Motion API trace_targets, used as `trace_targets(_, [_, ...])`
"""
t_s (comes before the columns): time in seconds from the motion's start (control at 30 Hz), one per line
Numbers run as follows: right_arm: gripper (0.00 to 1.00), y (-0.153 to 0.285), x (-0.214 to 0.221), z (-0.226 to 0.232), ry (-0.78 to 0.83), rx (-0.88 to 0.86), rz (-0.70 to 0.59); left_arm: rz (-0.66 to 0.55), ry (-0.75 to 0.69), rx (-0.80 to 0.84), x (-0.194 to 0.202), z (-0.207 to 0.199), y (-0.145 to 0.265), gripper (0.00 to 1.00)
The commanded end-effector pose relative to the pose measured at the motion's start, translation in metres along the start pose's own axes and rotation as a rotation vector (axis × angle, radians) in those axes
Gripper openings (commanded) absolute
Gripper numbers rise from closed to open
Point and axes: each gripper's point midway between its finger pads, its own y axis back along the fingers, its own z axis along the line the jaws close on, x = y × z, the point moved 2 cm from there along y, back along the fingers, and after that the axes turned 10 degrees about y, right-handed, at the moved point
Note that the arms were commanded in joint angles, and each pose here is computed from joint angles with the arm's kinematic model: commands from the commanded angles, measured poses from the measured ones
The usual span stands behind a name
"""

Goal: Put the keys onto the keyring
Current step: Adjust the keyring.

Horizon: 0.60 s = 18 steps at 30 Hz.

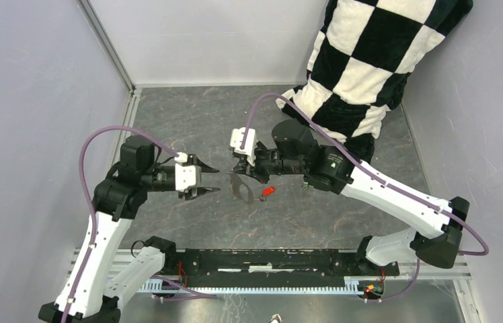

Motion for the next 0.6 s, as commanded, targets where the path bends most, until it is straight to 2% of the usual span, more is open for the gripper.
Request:
trace_targets(0.0, [0.01, -0.002, -0.007, -0.005, 0.006, 0.036, 0.076, -0.065, 0.056, 0.060, -0.011, 0.007, -0.011, 0.52])
trace_targets(0.23, [0.01, -0.006, -0.017, 0.001, 0.009, 0.038, 0.099, -0.067, 0.059, 0.068, -0.014, 0.012, -0.013, 0.36])
trace_targets(0.57, [0.01, -0.015, -0.033, 0.013, 0.003, -0.011, 0.060, -0.104, 0.049, 0.117, -0.018, 0.004, -0.014, 0.35])
